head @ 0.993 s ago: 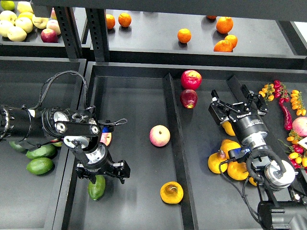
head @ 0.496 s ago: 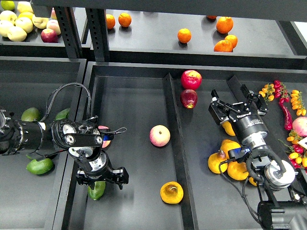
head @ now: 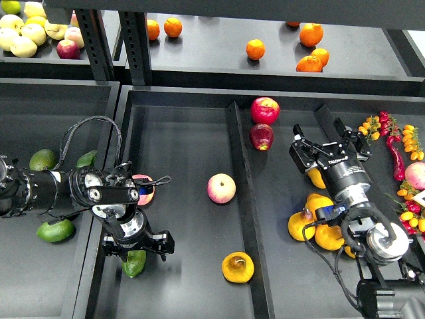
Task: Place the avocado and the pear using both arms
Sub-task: 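Lower the left gripper around the green avocado and close it, then lift the avocado with the left gripper toward the avocado pile, then open the left gripper to drop the avocado onto the pile, then raise the left gripper away from the avocado pile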
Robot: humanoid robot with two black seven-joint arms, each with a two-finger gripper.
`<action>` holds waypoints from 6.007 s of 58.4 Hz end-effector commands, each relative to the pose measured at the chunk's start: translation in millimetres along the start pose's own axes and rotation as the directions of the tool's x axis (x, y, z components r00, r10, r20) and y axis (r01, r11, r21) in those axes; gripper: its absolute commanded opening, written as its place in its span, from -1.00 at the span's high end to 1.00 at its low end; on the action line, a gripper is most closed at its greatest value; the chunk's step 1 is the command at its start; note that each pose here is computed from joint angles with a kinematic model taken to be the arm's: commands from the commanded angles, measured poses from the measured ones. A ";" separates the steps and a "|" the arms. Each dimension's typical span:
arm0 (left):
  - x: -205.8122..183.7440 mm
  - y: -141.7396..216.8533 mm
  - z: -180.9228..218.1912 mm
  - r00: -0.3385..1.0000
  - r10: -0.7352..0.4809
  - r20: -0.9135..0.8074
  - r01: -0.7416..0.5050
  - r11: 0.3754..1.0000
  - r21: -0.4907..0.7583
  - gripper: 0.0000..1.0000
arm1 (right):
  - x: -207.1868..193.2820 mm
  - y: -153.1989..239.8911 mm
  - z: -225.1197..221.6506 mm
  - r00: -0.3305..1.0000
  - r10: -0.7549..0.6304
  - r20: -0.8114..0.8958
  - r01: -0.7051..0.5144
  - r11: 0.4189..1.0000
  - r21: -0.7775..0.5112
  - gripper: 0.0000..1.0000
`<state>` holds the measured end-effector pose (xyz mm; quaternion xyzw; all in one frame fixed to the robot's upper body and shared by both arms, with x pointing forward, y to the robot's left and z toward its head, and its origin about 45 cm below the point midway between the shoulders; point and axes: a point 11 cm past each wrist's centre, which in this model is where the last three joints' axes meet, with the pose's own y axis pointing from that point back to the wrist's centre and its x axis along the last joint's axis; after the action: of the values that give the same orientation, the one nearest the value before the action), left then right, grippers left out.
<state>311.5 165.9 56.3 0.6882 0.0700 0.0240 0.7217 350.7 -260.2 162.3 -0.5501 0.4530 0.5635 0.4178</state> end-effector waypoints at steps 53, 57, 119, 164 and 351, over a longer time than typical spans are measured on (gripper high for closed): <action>6.7 -12.7 -19.3 0.999 0.027 -0.035 -0.025 0.998 0.051 -0.96 | -3.9 -0.3 0.9 1.000 -0.020 0.010 0.020 1.000 -0.001 -0.99; 9.5 -11.4 -19.7 0.999 0.035 -0.039 -0.033 0.998 0.051 -0.95 | -3.9 -0.3 0.9 1.000 -0.020 0.010 0.020 1.000 -0.001 -0.99; 12.7 -16.3 -26.4 0.995 0.041 -0.089 -0.038 0.998 0.045 -0.53 | -4.9 -0.1 1.5 0.999 -0.028 0.024 0.028 1.000 -0.003 -0.99; 7.8 -10.8 3.2 0.981 -0.024 -0.191 0.004 0.995 -0.102 0.80 | -7.4 -0.4 2.5 0.999 -0.034 0.023 0.035 0.999 -0.006 -0.99; 114.4 70.7 -188.4 0.699 0.278 -0.659 -0.349 0.937 0.024 -0.81 | -61.1 -21.3 0.6 0.974 -0.226 -0.015 0.226 0.974 -0.028 -0.99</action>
<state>403.0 371.8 109.2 0.6029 0.1975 0.3883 0.6684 374.7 -252.4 222.2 -0.6073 0.3853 0.5154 0.4659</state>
